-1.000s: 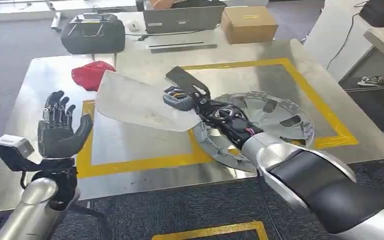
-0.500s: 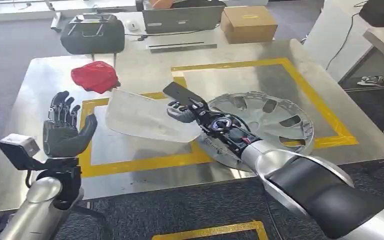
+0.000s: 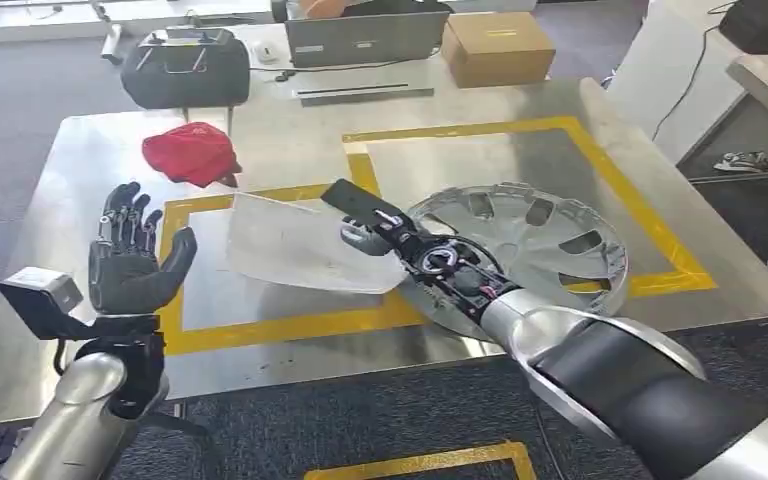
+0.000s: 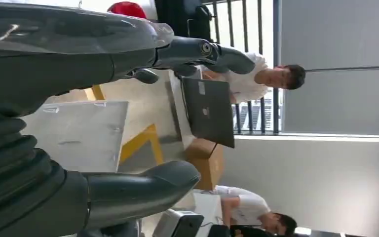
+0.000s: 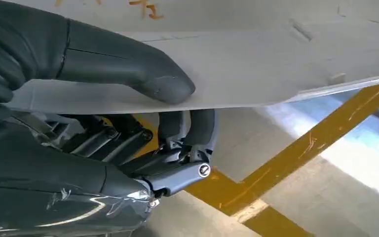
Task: Take the parts from the cabinet and place them on the table.
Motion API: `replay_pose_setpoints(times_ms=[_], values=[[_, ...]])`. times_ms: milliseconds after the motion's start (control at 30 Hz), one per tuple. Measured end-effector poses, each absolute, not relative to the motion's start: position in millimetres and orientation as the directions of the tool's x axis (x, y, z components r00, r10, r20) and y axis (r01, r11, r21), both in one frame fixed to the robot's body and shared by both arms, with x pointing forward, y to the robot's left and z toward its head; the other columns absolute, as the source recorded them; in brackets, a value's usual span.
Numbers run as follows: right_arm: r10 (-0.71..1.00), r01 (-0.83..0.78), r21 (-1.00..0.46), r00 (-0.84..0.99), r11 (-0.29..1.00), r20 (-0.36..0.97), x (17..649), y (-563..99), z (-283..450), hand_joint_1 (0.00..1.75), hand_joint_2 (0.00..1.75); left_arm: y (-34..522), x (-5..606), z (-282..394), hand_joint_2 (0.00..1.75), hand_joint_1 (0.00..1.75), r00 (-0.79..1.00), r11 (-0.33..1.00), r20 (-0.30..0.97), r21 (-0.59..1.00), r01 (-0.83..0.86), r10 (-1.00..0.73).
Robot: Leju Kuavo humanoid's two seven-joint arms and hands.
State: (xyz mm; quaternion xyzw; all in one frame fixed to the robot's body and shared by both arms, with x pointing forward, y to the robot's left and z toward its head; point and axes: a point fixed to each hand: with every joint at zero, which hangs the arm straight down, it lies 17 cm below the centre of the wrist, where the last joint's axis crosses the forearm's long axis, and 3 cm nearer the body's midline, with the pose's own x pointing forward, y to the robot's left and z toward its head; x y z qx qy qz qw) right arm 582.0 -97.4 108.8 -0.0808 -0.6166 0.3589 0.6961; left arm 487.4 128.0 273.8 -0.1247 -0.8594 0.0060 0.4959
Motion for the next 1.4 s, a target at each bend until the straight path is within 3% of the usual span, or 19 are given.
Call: replay_pose_setpoints(times_ms=[300, 333, 467, 500, 767, 800, 1400], values=[[0.641, -0.346, -0.611, -0.034, 0.712, 0.767, 582.5, -102.5, 105.8, 1.75, 1.75, 126.6, 487.2, 274.6, 1.75, 0.00, -0.483, 0.971, 0.850, -0.122, 0.204, 0.208], [0.647, -0.331, -0.621, -0.038, 0.711, 0.761, 582.9, -103.7, 105.9, 0.00, 0.00, 125.8, 486.8, 275.0, 1.75, 0.00, -0.487, 0.973, 0.850, -0.115, 0.202, 0.202], [0.648, -0.317, -0.625, -0.043, 0.713, 0.761, 580.1, -102.1, 102.9, 0.00, 0.00, 122.9, 486.2, 276.0, 1.75, 0.00, -0.483, 0.968, 0.848, -0.130, 0.214, 0.221], [0.648, -0.315, -0.626, -0.043, 0.714, 0.761, 580.0, -102.0, 102.8, 0.00, 0.00, 122.5, 486.1, 276.0, 0.00, 0.00, -0.480, 0.966, 0.846, -0.138, 0.220, 0.231], [0.646, -0.313, -0.625, -0.045, 0.715, 0.762, 580.0, -102.0, 103.3, 0.00, 0.00, 124.6, 489.1, 274.6, 0.00, 0.00, -0.468, 0.963, 0.848, -0.167, 0.211, 0.250], [0.646, -0.313, -0.625, -0.045, 0.716, 0.762, 580.0, -101.7, 103.3, 0.00, 0.00, 124.8, 489.2, 274.8, 1.75, 0.00, -0.469, 0.963, 0.847, -0.168, 0.210, 0.250], [0.639, -0.305, -0.622, -0.054, 0.721, 0.767, 580.5, -100.9, 105.9, 0.00, 0.00, 128.9, 492.1, 271.8, 1.75, 0.00, -0.460, 0.970, 0.857, -0.167, 0.179, 0.232]])
